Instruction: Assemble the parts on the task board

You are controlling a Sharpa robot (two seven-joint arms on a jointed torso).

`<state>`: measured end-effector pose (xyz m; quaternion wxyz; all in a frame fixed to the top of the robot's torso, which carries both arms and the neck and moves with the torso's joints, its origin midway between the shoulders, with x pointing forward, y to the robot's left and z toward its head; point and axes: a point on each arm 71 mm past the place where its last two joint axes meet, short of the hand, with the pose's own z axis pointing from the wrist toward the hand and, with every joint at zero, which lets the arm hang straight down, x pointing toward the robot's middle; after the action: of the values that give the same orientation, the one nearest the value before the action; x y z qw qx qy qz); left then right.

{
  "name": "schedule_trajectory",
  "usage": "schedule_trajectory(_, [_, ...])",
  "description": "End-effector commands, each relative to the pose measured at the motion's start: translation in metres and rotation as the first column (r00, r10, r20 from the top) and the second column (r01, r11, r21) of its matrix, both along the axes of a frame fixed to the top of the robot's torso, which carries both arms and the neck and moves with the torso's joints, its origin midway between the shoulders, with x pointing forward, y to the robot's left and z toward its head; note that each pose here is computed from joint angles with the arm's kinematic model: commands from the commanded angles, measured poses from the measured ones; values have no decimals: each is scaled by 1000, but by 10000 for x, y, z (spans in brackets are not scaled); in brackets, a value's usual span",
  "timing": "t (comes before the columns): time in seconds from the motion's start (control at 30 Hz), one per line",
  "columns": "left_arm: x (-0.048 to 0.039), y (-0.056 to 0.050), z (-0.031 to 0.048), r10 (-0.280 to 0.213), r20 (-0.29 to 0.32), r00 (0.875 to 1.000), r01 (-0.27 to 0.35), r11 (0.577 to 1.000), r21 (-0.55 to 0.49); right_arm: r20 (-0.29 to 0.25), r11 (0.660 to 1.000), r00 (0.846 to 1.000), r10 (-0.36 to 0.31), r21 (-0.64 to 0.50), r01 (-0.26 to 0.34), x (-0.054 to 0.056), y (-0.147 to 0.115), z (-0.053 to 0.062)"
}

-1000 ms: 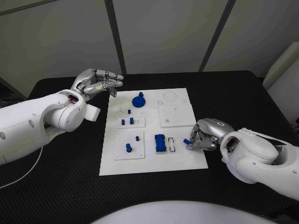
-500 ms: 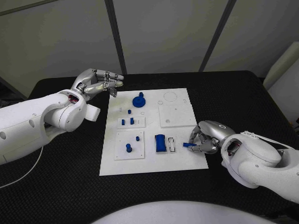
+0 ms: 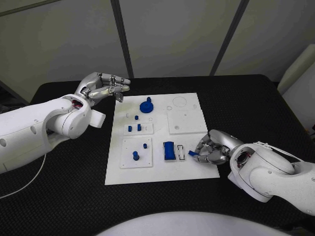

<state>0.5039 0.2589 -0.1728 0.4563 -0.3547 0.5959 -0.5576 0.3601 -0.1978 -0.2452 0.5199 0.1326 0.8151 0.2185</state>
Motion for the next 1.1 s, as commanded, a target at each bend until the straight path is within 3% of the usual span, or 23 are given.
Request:
schedule_trajectory(0.03, [-3,-18,14,-11,6,1000,11,1000,-7,-20,996,999,-48,77,49,-1,33,6])
schedule_trajectory(0.53, [3,-25,11,-12,6,1000,12,1000,-7,-21,990,999,-47,130,49,19,151,1])
schedule_trajectory(1.1, [5,-42,8,-17,3,1000,17,1000,-8,-79,993,997,-8,115,17,58,279,-83])
